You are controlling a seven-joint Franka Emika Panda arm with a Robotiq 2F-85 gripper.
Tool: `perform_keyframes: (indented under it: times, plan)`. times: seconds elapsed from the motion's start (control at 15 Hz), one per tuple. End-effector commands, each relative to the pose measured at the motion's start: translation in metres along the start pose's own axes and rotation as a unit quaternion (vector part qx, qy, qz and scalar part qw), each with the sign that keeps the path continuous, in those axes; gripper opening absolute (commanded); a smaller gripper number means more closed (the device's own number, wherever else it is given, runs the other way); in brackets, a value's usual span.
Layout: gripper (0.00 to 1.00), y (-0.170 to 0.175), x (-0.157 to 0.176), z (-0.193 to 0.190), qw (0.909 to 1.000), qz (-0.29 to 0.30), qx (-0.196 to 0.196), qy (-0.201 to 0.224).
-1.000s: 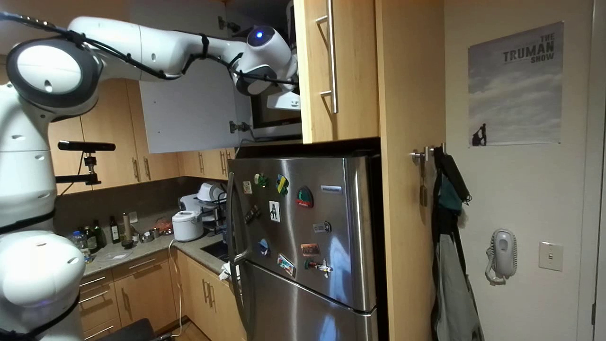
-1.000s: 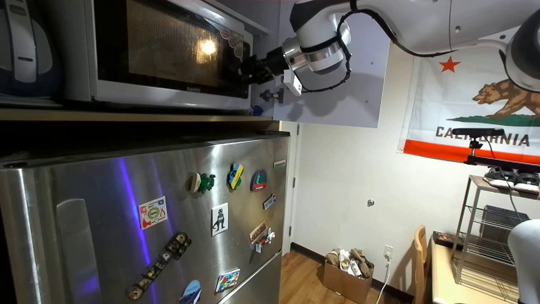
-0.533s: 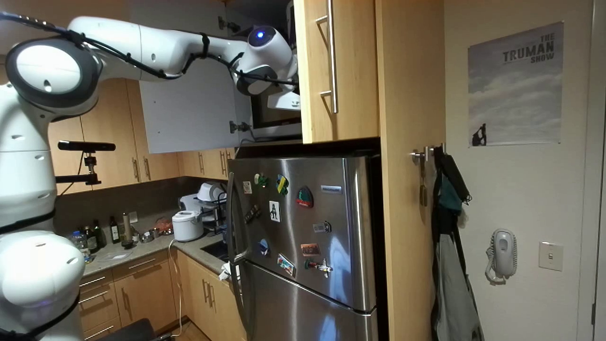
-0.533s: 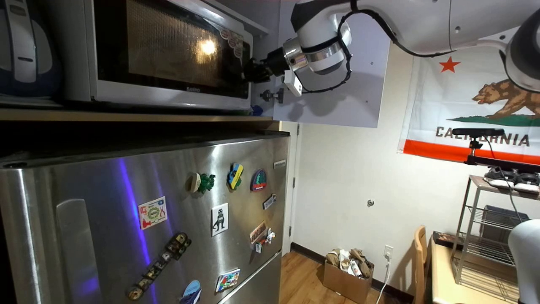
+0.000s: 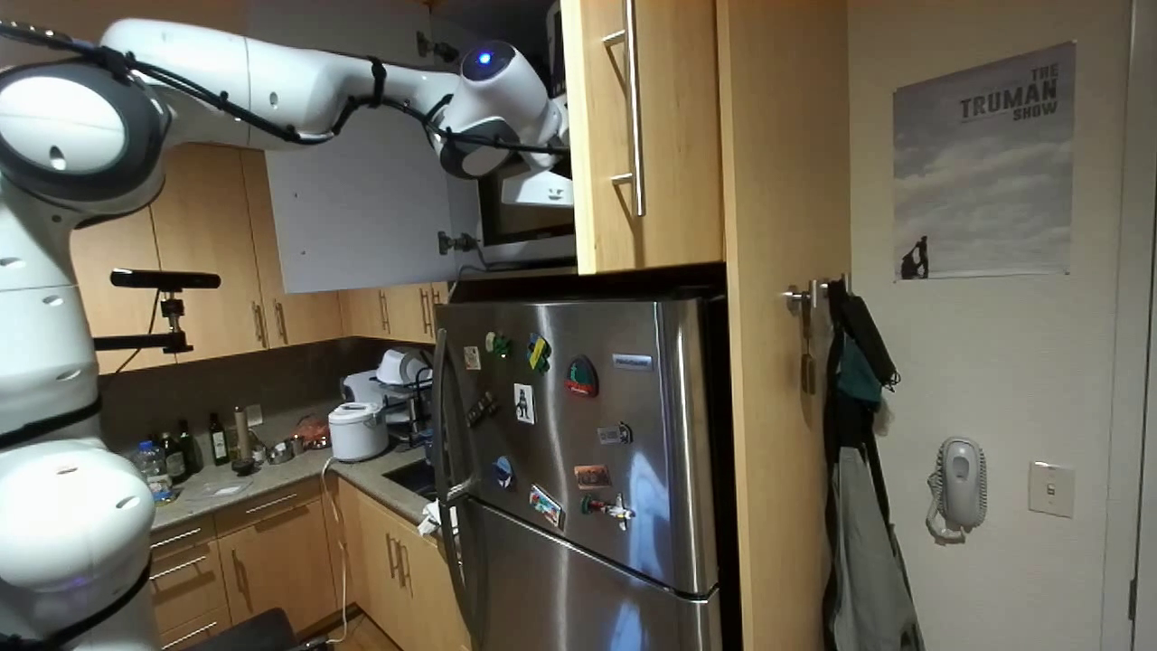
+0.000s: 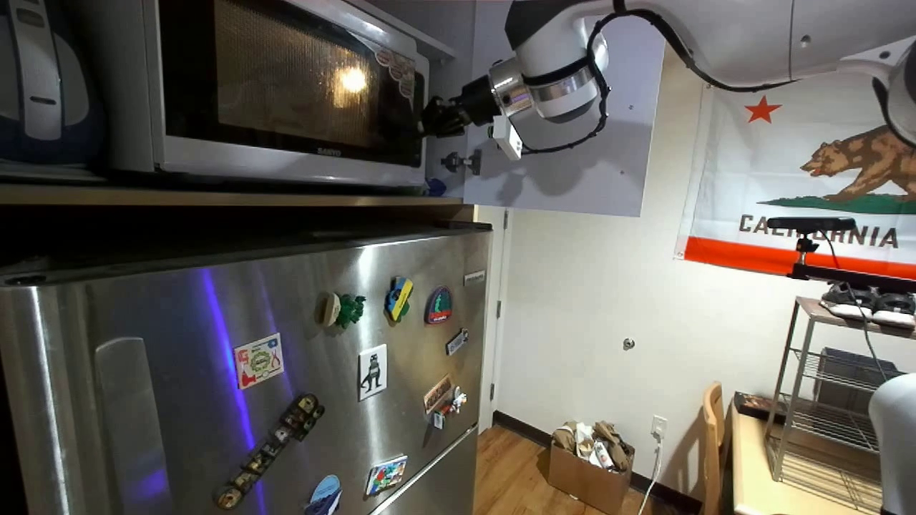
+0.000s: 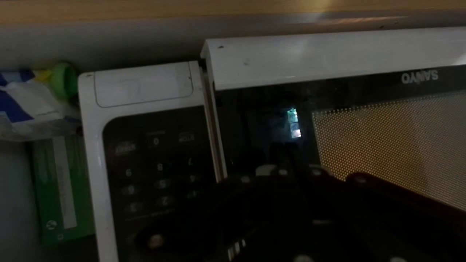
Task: Open the microwave door
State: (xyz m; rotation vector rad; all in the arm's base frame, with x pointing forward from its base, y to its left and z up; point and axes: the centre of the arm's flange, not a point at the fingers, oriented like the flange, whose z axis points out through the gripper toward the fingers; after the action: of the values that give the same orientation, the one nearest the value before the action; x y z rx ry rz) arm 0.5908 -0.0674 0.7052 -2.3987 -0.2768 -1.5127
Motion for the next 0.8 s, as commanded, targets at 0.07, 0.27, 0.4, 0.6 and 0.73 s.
perform_keyframes:
  times: [0.07,0.27,0.4,0.6,0.73]
  plan:
    - [0.05,-0.022,-0.021,-0.03,0.9999,-0.012,0.005,-0.003]
    - [0.03,-0.033,-0.027,-0.04,0.9997,-0.021,0.01,-0.004]
    - [0.04,-0.039,-0.031,-0.046,0.9997,-0.02,0.013,-0.005]
    - [0.32,-0.045,-0.033,-0.05,0.9996,-0.018,0.02,-0.004]
    - [0.44,-0.044,-0.031,-0.05,0.9997,-0.014,0.022,0.002]
